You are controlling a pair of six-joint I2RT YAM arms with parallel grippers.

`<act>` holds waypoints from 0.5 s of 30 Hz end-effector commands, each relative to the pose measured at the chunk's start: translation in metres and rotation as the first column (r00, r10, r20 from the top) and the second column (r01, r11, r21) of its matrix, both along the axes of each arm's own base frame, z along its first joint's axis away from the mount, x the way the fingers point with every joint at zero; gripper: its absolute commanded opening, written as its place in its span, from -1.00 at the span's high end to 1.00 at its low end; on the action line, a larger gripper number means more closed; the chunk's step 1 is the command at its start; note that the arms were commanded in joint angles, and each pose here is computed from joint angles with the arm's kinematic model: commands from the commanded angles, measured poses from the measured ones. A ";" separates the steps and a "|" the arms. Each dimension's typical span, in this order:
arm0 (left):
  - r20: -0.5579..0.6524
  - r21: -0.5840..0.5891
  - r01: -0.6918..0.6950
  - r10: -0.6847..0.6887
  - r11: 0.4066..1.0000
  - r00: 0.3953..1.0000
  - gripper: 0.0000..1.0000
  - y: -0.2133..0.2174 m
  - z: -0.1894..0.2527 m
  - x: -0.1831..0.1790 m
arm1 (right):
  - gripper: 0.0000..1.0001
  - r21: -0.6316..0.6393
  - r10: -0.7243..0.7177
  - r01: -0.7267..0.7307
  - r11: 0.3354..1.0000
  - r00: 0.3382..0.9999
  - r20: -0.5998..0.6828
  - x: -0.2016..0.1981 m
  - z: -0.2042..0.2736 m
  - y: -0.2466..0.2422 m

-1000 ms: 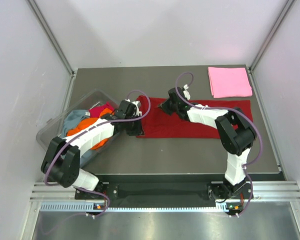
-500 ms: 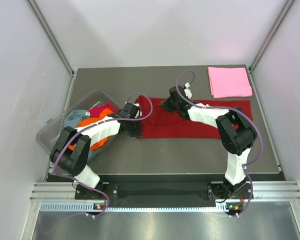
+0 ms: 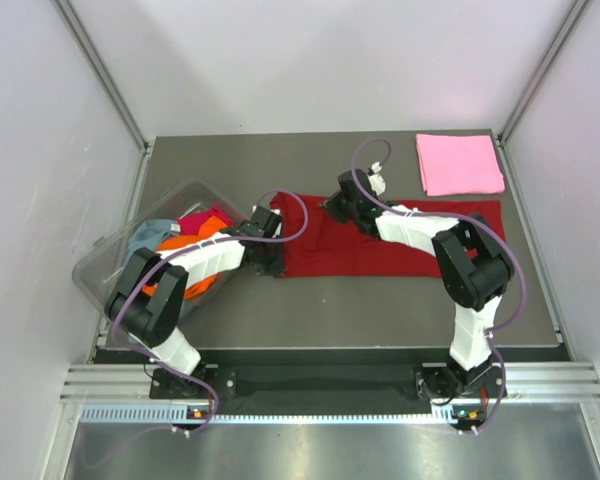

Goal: Fold and stack the t-shirts
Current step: Fold the tshirt

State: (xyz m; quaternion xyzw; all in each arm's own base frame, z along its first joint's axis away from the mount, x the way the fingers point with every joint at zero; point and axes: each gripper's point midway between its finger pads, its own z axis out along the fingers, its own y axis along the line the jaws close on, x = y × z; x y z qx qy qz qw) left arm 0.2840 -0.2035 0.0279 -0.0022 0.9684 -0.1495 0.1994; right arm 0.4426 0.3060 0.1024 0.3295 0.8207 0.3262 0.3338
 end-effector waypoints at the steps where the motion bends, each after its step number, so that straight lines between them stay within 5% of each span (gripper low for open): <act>1: 0.032 0.004 -0.015 0.015 1.000 0.999 0.87 -0.001 -0.001 0.010 | 1.00 0.002 -0.038 0.038 0.999 0.997 0.068 0.021 0.023 -0.005; 15: 0.014 0.032 -0.026 0.026 0.999 1.000 0.88 0.005 -0.009 0.005 | 1.00 -0.014 -0.075 0.076 0.997 0.993 0.093 0.032 0.027 -0.011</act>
